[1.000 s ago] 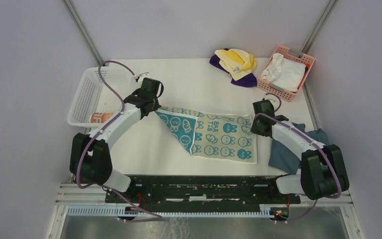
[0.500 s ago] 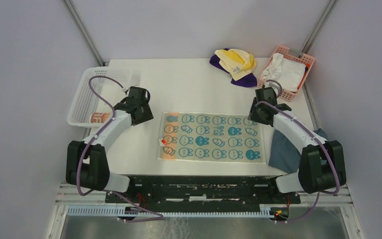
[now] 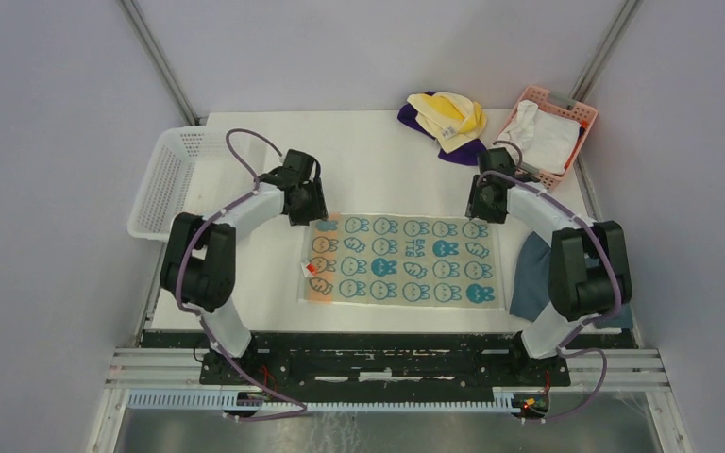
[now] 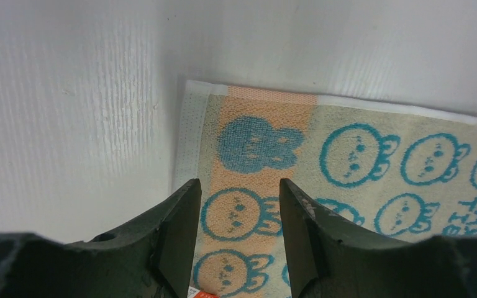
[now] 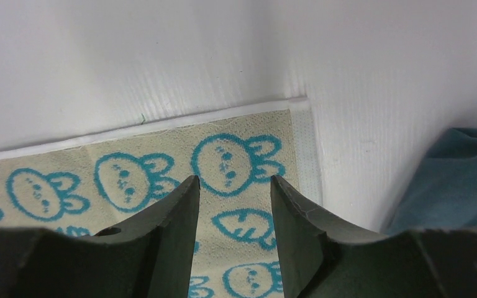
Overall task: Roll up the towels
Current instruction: Flatten out the towel at the center of the board.
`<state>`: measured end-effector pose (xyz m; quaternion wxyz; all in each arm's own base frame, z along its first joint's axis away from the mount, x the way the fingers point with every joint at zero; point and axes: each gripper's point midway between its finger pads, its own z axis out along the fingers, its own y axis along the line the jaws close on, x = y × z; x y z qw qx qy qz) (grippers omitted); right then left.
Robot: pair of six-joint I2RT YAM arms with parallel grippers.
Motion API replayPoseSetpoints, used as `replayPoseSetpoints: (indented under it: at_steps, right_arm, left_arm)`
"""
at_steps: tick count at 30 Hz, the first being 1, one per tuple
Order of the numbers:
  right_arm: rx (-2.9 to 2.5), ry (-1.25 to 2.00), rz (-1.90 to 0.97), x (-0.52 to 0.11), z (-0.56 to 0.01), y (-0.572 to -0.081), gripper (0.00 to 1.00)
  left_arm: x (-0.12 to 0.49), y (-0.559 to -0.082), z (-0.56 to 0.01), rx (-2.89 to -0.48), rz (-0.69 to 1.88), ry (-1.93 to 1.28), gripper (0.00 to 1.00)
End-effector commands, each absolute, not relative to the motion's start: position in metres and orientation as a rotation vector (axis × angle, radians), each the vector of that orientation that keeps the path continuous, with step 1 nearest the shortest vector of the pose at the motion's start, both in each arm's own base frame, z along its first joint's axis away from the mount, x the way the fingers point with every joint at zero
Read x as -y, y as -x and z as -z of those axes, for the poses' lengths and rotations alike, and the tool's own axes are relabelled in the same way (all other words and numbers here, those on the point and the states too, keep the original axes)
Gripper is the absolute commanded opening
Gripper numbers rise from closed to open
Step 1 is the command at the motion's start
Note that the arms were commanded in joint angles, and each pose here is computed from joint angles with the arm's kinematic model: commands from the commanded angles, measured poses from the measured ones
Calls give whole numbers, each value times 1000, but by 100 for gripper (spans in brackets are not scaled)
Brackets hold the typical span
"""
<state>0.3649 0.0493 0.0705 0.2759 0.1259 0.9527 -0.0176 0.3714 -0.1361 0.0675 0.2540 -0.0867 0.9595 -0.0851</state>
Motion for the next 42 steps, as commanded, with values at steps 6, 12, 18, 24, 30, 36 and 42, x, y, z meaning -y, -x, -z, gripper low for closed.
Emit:
replayPoseSetpoints:
  at_steps: [6,12,18,24,30,36,42]
  right_arm:
    - [-2657,-279,1,-60,-42,-383,54]
    - [-2710,-249,-33,-68,-21,-393,55]
    - [-2628,-121,-117,-80,-53,-419,61]
    - [-2593,179,-84,-74,-95,-435,66]
    - [-2634,558,93,-37,-106,-423,66]
    - [-2705,699,102,-13,-87,-415,63]
    - [-2819,819,138,-3,-64,-418,56]
  left_arm:
    - [124,-388,-37,-2637,159,326,55]
    - [102,-387,-23,-2657,73,372,54]
    - [100,-413,-62,-2560,68,246,57]
    - [97,-433,-99,-2487,38,-13,61]
    - [105,-449,-112,-2441,61,-337,64]
    - [104,-446,-107,-2435,58,-480,64]
    - [116,-450,-104,-2390,114,-653,66]
